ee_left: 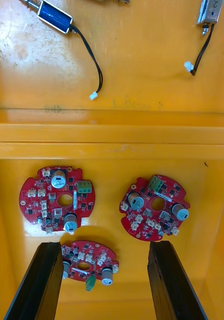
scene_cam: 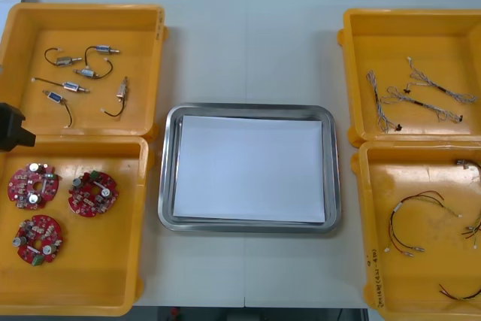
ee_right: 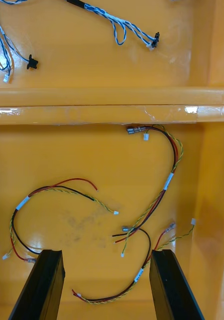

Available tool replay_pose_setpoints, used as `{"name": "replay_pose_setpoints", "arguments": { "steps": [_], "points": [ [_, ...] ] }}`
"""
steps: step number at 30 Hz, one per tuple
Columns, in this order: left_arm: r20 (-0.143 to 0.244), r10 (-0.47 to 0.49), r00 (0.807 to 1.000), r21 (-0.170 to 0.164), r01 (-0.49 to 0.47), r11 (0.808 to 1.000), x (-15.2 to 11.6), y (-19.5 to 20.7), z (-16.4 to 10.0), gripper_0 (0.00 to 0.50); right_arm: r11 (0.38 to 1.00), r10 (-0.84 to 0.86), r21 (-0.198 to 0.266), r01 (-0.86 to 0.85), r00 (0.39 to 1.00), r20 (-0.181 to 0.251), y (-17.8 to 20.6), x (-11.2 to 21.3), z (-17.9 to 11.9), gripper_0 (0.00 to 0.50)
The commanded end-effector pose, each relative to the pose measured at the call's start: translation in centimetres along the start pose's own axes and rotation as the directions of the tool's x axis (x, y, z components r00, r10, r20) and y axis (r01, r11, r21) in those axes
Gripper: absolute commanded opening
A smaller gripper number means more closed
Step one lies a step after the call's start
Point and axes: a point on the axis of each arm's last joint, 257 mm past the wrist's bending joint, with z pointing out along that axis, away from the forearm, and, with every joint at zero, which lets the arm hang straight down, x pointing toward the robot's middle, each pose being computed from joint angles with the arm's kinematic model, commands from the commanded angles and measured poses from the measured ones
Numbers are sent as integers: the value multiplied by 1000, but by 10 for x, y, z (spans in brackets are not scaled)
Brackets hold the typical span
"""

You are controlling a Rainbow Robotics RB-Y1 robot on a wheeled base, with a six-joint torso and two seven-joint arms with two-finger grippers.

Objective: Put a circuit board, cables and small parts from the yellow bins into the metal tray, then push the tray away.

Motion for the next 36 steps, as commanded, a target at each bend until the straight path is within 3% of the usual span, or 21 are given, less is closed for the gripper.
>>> {"name": "replay_pose_setpoints", "arguments": {
  "steps": [1, 36],
  "points": [
    [21, 72, 997, -47, -71, 996, -4, 15, -15, 500, 1000, 22, 10, -22, 1000, 16, -3, 2, -7, 500],
    [21, 72, 997, -47, -71, 996, -4, 15, -15, 500, 1000, 22, 10, -22, 1000, 16, -3, 2, -7, 500]
  ]
}}
